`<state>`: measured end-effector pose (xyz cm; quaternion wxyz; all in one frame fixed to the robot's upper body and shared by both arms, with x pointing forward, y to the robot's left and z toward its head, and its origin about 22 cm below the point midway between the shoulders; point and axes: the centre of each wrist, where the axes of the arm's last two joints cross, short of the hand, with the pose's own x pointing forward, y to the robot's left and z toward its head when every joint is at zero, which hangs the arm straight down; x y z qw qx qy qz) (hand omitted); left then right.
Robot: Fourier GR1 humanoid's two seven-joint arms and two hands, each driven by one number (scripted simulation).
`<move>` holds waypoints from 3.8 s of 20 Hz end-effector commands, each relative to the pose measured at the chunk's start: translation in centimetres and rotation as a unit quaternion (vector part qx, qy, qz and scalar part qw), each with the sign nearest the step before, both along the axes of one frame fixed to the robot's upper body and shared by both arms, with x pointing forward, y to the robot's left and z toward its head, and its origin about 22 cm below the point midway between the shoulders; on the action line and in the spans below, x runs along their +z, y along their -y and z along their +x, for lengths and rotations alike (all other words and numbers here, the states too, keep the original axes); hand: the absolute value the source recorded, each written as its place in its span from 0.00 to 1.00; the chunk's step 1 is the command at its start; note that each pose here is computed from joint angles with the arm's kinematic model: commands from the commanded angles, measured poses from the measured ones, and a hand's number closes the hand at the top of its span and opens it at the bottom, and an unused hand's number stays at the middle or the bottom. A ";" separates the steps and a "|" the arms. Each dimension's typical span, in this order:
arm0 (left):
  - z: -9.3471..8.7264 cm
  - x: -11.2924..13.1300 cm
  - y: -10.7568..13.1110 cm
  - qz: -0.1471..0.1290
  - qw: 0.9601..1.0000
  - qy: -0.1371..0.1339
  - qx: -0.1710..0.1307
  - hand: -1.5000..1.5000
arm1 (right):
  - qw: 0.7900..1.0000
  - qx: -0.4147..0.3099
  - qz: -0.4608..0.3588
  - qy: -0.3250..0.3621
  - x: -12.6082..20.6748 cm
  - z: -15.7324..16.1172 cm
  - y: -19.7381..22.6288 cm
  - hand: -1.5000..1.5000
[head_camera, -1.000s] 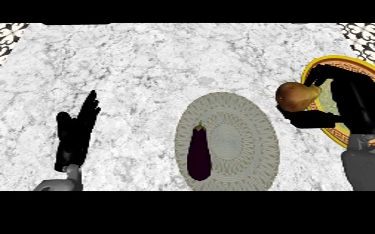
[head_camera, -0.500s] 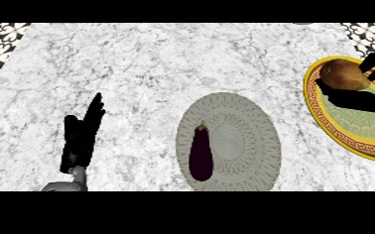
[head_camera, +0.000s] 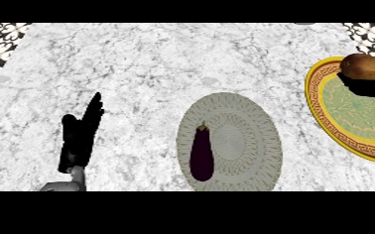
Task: Pick the pear from the placemat and place it in the plate
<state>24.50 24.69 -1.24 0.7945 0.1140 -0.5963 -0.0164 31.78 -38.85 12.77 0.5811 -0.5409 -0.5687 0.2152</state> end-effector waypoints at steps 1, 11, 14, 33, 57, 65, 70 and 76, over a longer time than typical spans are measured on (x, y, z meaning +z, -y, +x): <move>0.7 0.6 0.1 0.001 1.000 -0.001 -0.002 0.50 | 0.999 -0.015 -0.005 -0.039 -0.5 0.9 2.9 1.00; 0.6 0.6 -0.6 -0.004 1.000 0.003 -0.009 0.50 | 0.970 0.029 0.061 -0.233 -5.6 1.3 6.7 1.00; 0.9 0.3 -1.0 0.002 1.000 -0.005 -0.007 0.50 | 0.966 0.035 0.075 -0.244 -6.2 -0.1 8.5 0.00; -0.3 0.6 0.5 0.001 1.000 0.006 -0.001 0.50 | 0.907 0.153 0.385 0.070 -6.7 -3.6 14.6 0.00; -0.4 1.0 -0.6 -0.002 1.000 0.004 -0.005 0.50 | 0.927 0.150 0.340 0.054 -10.8 -4.9 13.7 0.00; 2.3 0.0 1.0 -0.003 1.000 0.008 -0.005 0.50 | 0.940 0.115 0.319 0.043 -11.2 -6.7 15.1 0.00; 0.2 0.8 -0.4 0.003 1.000 -0.003 -0.005 0.50 | 0.940 0.099 0.326 0.038 -10.7 -7.7 16.1 0.00; 1.6 1.2 -0.2 -0.002 1.000 0.010 -0.006 0.50 | 0.947 0.079 0.308 0.047 -9.8 -9.4 17.7 0.00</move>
